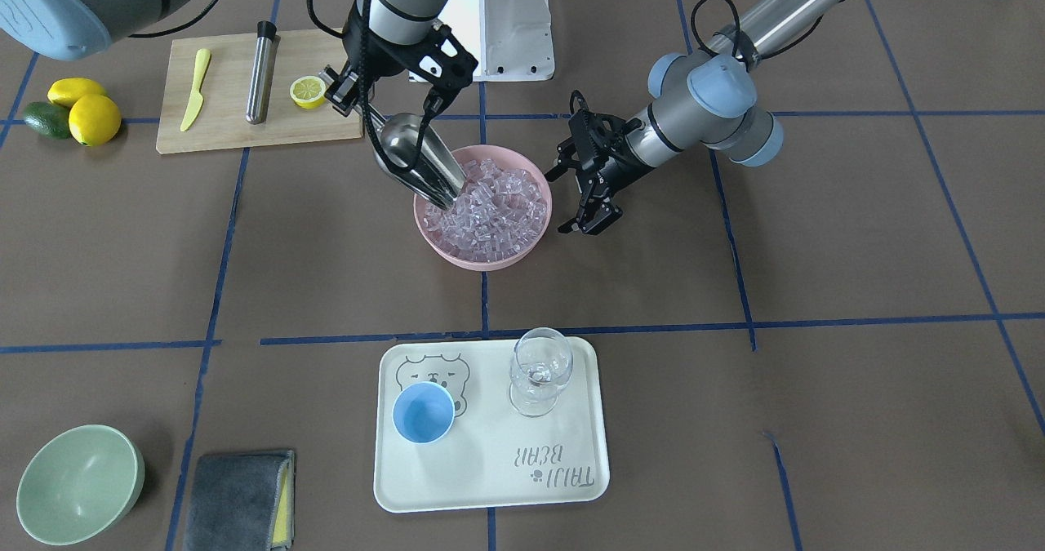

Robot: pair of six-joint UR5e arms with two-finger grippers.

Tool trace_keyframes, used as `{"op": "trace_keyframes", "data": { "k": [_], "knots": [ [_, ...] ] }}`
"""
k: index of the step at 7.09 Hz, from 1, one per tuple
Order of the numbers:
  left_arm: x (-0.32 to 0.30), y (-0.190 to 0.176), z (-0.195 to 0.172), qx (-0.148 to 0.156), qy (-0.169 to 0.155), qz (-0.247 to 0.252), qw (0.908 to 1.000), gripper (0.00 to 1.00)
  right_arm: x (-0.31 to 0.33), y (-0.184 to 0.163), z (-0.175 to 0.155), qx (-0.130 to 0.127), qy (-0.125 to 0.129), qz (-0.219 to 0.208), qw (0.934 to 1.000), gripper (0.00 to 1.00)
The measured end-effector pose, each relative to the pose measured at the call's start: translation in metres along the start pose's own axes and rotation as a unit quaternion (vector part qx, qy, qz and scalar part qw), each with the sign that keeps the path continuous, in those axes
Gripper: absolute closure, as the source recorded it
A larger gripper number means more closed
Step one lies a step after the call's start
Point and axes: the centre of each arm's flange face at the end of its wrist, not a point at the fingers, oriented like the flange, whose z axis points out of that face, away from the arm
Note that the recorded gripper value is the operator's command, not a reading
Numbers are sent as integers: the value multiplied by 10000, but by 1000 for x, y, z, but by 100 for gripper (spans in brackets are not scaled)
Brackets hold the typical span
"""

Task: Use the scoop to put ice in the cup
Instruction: 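Lower the scoop into the ice cubes with the right gripper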

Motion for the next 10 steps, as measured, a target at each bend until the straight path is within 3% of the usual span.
{"op": "trace_keyframes", "data": {
  "k": [10],
  "knots": [
    [4,1,3,-7,38,9,10000,0,-23,-58,26,-702,233,-475,9961,100]
  ]
}}
